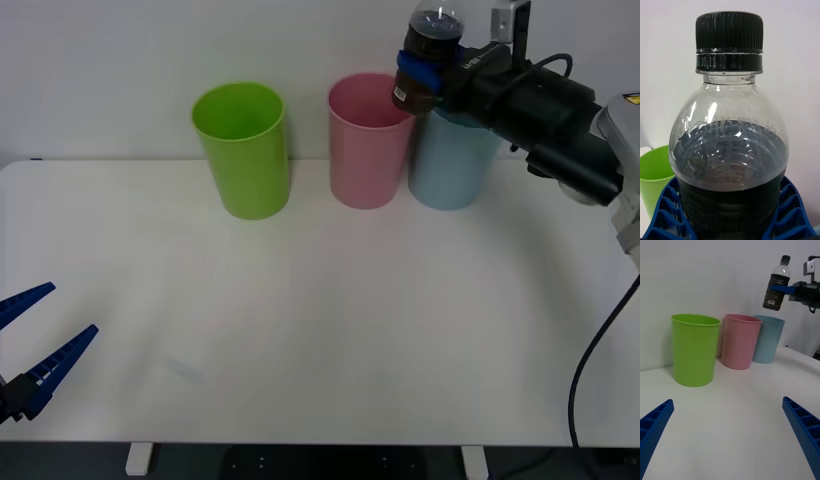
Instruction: Grasp the object on the table and drop it into the matching bin: aluminum can to the light blue bin, PET bottle to the pink bin.
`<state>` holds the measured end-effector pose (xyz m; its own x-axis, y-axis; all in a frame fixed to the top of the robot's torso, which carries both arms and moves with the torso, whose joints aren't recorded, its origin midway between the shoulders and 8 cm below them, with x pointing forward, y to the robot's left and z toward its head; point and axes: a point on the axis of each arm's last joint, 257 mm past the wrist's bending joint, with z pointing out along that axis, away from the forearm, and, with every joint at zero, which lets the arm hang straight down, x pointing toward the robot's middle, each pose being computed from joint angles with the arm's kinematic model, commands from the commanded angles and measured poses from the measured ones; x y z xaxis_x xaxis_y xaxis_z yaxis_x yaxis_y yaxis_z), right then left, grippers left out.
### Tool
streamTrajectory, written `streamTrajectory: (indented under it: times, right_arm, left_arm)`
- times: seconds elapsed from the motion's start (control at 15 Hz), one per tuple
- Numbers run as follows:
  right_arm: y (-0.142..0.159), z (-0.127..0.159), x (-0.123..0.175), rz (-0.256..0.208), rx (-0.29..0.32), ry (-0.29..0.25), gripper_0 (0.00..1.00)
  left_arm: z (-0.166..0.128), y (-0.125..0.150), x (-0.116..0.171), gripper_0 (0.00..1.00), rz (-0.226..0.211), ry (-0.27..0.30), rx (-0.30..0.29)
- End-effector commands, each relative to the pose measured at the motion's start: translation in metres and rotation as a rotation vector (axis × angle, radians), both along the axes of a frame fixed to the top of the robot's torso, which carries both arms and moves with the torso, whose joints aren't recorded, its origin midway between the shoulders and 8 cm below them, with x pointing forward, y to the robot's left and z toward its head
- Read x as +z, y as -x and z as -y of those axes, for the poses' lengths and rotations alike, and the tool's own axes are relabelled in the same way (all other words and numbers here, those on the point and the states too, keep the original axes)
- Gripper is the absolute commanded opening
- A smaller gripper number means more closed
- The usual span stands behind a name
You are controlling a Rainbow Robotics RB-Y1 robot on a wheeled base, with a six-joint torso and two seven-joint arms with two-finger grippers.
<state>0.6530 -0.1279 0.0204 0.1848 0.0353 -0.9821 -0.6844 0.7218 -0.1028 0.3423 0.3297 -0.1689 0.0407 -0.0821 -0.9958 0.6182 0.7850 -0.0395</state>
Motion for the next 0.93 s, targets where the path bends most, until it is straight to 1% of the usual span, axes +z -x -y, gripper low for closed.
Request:
streamTrajectory:
  times: [0.07, 0.33, 0.4, 0.67, 0.8, 0.93]
  right_arm:
    - [-0.022, -0.014, -0.002, -0.02, -0.034, 0.001, 0.0]
    - [-0.045, -0.029, -0.008, -0.032, -0.109, -0.001, 0.0]
    - [-0.049, -0.031, -0.01, -0.028, -0.135, 0.006, 0.0]
    - [-0.056, -0.038, -0.015, -0.023, -0.192, -0.002, 0.0]
    - [-0.061, -0.036, -0.015, -0.018, -0.233, -0.008, 0.0]
    - [-0.063, -0.038, -0.015, -0.011, -0.25, -0.003, 0.0]
  left_arm:
    - [0.0, 0.0, 0.0, 1.0, 0.0, 0.0, 0.0]
    - [0.0, 0.0, 0.0, 1.0, 0.0, 0.0, 0.0]
    - [0.0, 0.0, 0.0, 1.0, 0.0, 0.0, 0.0]
    - [0.0, 0.0, 0.0, 1.0, 0.0, 0.0, 0.0]
    - [0.0, 0.0, 0.0, 1.0, 0.0, 0.0, 0.0]
    - [0.0, 0.0, 0.0, 1.0, 0.0, 0.0, 0.0]
